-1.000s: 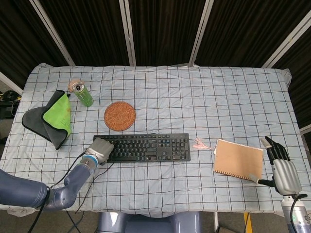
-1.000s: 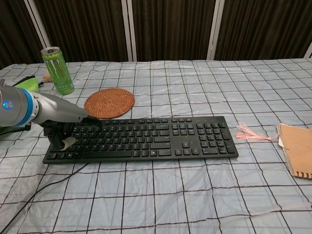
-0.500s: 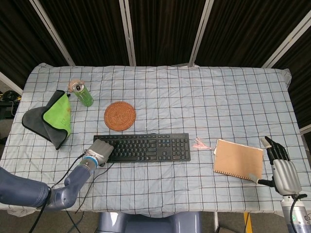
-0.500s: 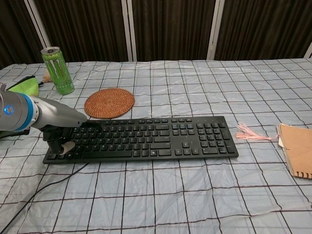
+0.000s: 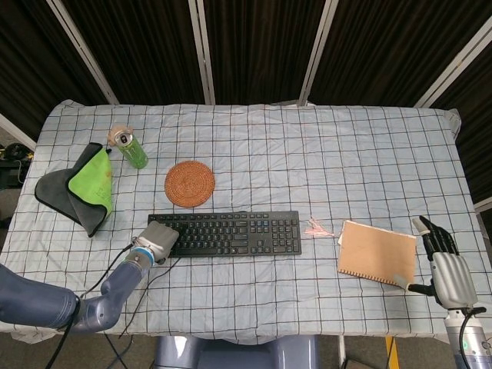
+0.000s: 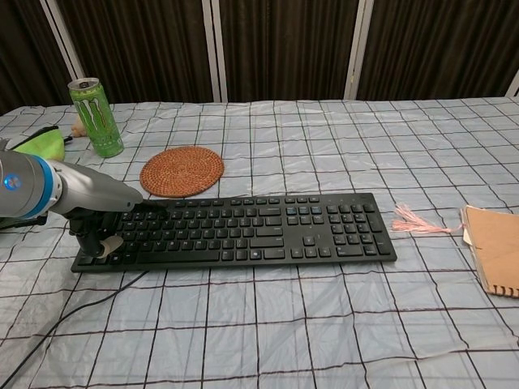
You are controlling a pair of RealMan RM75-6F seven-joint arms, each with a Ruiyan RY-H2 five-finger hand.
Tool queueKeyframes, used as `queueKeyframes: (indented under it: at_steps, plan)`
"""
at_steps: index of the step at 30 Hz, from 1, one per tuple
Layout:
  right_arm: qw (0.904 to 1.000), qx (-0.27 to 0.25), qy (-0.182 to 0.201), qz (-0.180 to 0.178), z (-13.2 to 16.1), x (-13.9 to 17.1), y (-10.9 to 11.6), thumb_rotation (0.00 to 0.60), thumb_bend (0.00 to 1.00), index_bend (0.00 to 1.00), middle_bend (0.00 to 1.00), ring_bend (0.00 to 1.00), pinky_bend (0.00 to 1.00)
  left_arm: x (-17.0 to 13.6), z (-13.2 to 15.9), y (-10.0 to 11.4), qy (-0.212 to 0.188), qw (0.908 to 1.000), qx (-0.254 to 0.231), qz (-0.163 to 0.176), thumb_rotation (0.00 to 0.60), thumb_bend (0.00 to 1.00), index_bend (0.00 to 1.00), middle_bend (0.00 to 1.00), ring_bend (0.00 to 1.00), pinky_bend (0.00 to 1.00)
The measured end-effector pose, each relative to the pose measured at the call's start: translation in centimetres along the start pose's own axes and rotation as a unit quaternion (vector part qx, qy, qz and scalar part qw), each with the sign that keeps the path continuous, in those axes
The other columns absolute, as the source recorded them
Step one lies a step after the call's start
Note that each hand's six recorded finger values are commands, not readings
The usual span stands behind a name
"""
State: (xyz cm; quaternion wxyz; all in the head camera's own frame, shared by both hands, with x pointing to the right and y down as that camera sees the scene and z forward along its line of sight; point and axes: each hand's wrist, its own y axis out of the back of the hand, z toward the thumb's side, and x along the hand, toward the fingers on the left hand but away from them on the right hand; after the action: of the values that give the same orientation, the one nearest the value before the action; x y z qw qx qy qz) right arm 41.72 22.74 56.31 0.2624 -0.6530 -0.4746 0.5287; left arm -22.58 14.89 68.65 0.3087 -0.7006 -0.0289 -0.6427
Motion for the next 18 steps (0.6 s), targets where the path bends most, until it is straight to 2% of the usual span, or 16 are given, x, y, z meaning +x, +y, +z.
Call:
queueKeyframes:
  at_steps: [6, 10, 13, 14, 17, 18]
  plan:
    - [1.0000, 0.001, 0.000, 0.000, 0.0, 0.0, 0.0, 0.600, 0.06, 0.00, 0.00, 0.00, 0.00, -0.2, -0.3, 0.8, 0.005, 0.9998, -0.010, 0.016, 0.600, 0.61, 0.00, 0.87, 0.74, 0.55]
    - [1.0000, 0.002, 0.001, 0.000, 0.0, 0.0, 0.0, 0.600, 0.06, 0.00, 0.00, 0.00, 0.00, -0.7, -0.8, 2.3, 0.011, 0.9980, -0.035, 0.051, 0.600, 0.61, 0.00, 0.80, 0.68, 0.50]
    - [1.0000, 0.002, 0.001, -0.001, 0.0, 0.0, 0.0, 0.600, 0.06, 0.00, 0.00, 0.00, 0.00, -1.6, -1.4, 3.7, 0.014, 0.9941, -0.063, 0.087, 0.600, 0.59, 0.00, 0.61, 0.51, 0.40]
    - [1.0000, 0.003, 0.001, -0.001, 0.0, 0.0, 0.0, 0.600, 0.06, 0.00, 0.00, 0.00, 0.00, -1.9, -1.6, 4.0, 0.014, 0.9925, -0.071, 0.098, 0.600, 0.55, 0.00, 0.49, 0.42, 0.36]
    - [1.0000, 0.004, 0.001, -0.001, 0.0, 0.1, 0.0, 0.600, 0.06, 0.00, 0.00, 0.00, 0.00, -3.3, -2.7, 5.0, 0.019, 0.9858, -0.090, 0.141, 0.600, 0.35, 0.00, 0.12, 0.13, 0.19]
    - [1.0000, 0.004, 0.001, -0.001, 0.0, 0.1, 0.0, 0.600, 0.06, 0.00, 0.00, 0.00, 0.00, -3.8, -3.1, 5.1, 0.021, 0.9833, -0.094, 0.154, 0.600, 0.27, 0.00, 0.04, 0.06, 0.12]
